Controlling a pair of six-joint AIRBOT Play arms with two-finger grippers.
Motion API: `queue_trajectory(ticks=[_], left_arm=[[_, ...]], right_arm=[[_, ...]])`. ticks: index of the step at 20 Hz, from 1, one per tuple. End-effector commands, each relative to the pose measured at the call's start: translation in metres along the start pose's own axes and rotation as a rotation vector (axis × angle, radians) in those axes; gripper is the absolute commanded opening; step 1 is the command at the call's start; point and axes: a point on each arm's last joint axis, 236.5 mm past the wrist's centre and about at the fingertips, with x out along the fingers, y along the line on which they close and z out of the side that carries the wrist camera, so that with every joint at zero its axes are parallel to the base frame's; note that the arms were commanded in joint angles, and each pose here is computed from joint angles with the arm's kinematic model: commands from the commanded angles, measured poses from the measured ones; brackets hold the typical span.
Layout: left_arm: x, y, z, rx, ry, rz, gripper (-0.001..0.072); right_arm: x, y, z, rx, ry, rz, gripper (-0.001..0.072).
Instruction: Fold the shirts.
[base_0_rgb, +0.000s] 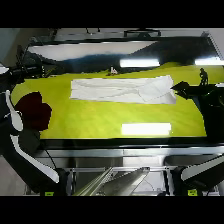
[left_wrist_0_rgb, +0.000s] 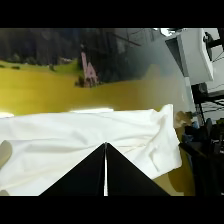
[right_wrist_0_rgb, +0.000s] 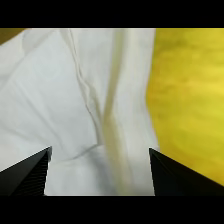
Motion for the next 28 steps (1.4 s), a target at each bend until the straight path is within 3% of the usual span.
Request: queue_trajectory(ticks=[1, 7, 8, 9, 10, 11, 12, 13, 15, 20, 28], left_arm=[[-0.016, -0.025, 0.000, 0.051, 0.012, -0.013, -0.0001], [0.019, -0.063, -0.039, 0.120, 0.172, -0.059, -0.0001], [0.030, -0.067, -0.050, 0.136, 0.211, -0.053, -0.0002], [0.042, -0.070, -0.061, 0.155, 0.253, -0.042, -0.0001], [0.053, -0.074, -0.071, 0.172, 0.287, -0.032, -0.0001], [0.066, -0.081, -0.084, 0.193, 0.327, -0.029, -0.0001], [0.077, -0.087, -0.094, 0.212, 0.359, -0.027, -0.0001], [0.089, -0.093, -0.106, 0.234, 0.395, -0.025, -0.0001], [0.115, -0.097, -0.131, 0.302, 0.467, 0.031, -0.0001], [0.216, -0.068, -0.186, 0.506, 0.512, 0.331, 0.0000], [0.322, -0.080, -0.289, 0.584, 0.538, 0.285, 0.0019]], right_arm=[[0.009, -0.008, -0.011, 0.002, 0.045, -0.029, 0.0710], [0.043, 0.002, -0.009, -0.011, 0.062, -0.003, 0.0695], [0.049, 0.007, -0.007, -0.018, 0.064, 0.010, 0.0641], [0.055, 0.013, -0.006, -0.020, 0.070, 0.019, 0.0521], [0.059, 0.017, -0.005, -0.013, 0.075, 0.021, 0.0475], [0.062, 0.021, -0.005, -0.011, 0.079, 0.024, 0.0376], [0.062, 0.024, -0.006, -0.016, 0.085, 0.030, 0.0107], [0.062, 0.026, -0.005, -0.019, 0.085, 0.032, 0.0020], [0.058, 0.030, -0.004, -0.027, 0.084, 0.036, 0.0016], [0.033, 0.061, 0.006, -0.061, 0.062, 0.060, 0.0015], [-0.058, 0.157, 0.019, -0.244, -0.033, 0.124, 0.0015]])
